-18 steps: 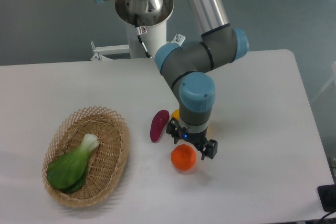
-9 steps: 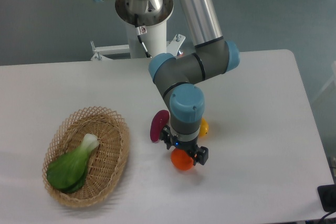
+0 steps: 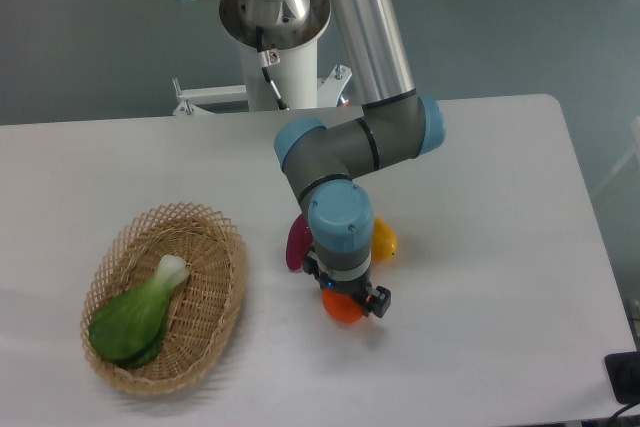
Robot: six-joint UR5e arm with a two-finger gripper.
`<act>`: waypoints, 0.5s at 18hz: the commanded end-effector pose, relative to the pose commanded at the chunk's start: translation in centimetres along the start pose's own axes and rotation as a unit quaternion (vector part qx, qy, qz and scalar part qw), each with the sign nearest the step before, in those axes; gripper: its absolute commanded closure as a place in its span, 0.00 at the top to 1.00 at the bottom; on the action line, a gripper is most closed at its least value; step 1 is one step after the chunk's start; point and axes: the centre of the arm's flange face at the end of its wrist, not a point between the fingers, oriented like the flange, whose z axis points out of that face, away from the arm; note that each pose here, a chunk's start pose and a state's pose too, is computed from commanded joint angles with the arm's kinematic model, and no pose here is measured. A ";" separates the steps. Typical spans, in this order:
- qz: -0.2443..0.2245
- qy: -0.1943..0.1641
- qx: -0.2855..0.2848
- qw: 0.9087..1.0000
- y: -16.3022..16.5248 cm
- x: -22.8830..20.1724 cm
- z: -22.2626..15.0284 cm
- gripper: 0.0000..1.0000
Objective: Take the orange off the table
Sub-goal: 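Close the gripper around the orange tangerine, then lift the held tangerine up and away from the mango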
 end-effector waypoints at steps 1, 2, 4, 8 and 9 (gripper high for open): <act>0.000 -0.010 0.011 1.000 -0.5 -0.8 -1.6 0.44; -0.001 -0.014 0.016 1.000 -0.7 -1.1 -2.2 0.44; -0.002 -0.021 0.018 1.000 -0.6 -1.6 -2.9 0.45; -0.024 -0.040 0.032 0.998 2.2 -4.4 -5.9 0.47; -0.029 -0.044 0.029 0.998 2.9 -4.9 -6.2 0.47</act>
